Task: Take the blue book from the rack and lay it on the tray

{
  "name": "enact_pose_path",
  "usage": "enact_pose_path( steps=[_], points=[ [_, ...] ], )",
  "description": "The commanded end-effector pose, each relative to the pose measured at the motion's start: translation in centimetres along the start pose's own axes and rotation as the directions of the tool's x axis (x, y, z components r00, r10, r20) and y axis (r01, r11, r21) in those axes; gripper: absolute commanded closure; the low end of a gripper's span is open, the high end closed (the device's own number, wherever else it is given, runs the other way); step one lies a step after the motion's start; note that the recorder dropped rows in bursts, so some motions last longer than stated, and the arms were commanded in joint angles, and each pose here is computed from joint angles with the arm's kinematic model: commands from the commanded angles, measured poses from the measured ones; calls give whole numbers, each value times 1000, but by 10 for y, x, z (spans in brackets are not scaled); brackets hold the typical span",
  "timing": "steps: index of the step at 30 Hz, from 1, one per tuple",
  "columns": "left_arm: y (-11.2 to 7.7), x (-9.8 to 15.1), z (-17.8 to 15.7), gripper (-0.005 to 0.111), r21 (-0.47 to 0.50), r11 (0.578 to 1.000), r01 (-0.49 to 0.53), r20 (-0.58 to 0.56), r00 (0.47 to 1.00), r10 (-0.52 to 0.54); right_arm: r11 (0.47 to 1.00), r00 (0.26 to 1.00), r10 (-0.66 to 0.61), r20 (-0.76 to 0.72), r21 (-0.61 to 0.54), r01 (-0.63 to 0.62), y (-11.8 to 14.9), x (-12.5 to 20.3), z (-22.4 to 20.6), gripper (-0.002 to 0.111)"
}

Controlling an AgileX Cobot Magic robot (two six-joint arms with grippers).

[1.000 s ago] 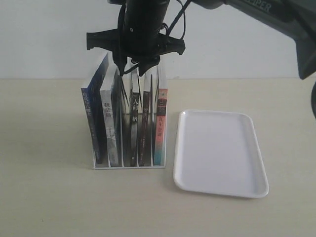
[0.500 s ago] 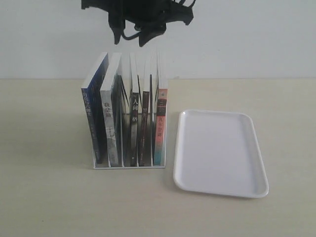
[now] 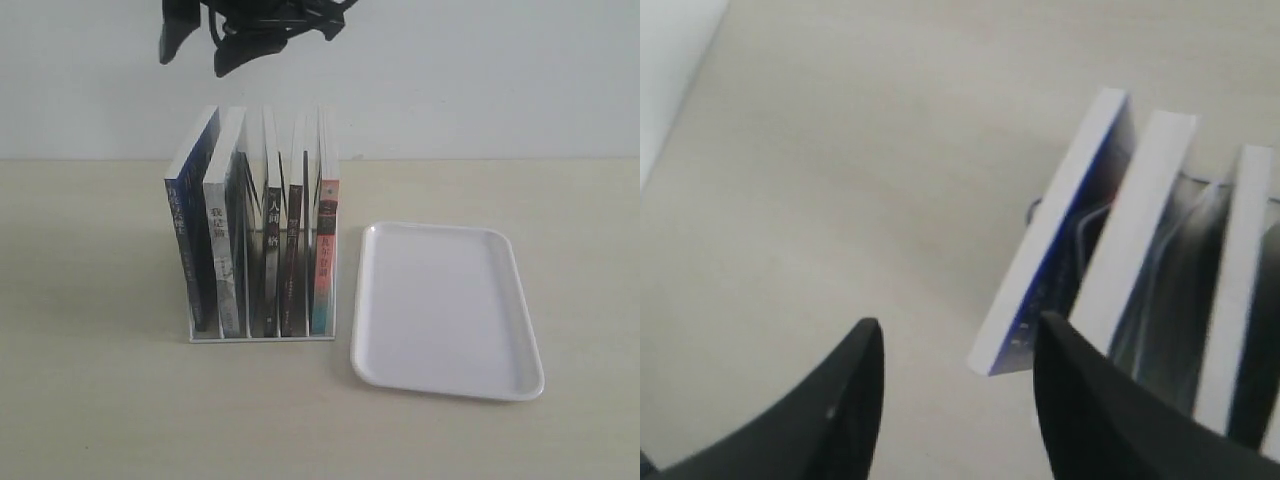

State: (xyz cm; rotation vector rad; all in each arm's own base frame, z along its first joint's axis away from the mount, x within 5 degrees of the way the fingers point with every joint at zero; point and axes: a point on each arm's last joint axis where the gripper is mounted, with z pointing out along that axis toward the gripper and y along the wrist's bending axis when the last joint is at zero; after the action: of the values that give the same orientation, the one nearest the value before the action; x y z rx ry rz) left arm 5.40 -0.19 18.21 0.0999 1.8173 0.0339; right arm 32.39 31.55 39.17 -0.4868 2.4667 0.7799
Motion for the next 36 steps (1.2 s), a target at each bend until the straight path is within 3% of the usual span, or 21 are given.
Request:
enact_pose_path(
  steps=[1, 6, 11, 26, 28, 32, 36],
  points=[
    [0, -3, -1, 102, -3, 1000, 0, 22, 1000, 0, 994, 1000, -18, 22, -104, 20, 16, 1, 6, 63],
    [0, -3, -1, 102, -3, 1000, 0, 22, 1000, 0, 995, 998, -58, 23, -81, 60, 26, 8, 20, 63],
    [0, -3, -1, 102, -3, 1000, 0, 22, 1000, 0, 999, 999, -37, 33, -1, 37, 20, 8, 29, 79],
    [0, -3, -1, 102, -3, 1000, 0, 22, 1000, 0, 998, 1000, -21, -1, 58, 21, 8, 13, 59, 80],
    [0, -3, -1, 102, -3, 1000, 0, 22, 1000, 0, 998, 1000, -18, -2, 65, 18, 7, 13, 61, 76],
    [0, -3, -1, 102, -3, 1000, 0, 22, 1000, 0, 998, 1000, -13, -9, 67, 13, 6, 14, 64, 53],
    [0, -3, -1, 102, -3, 1000, 0, 22, 1000, 0, 999, 1000, -12, 23, 51, 10, 7, 11, 64, 50]
  ],
)
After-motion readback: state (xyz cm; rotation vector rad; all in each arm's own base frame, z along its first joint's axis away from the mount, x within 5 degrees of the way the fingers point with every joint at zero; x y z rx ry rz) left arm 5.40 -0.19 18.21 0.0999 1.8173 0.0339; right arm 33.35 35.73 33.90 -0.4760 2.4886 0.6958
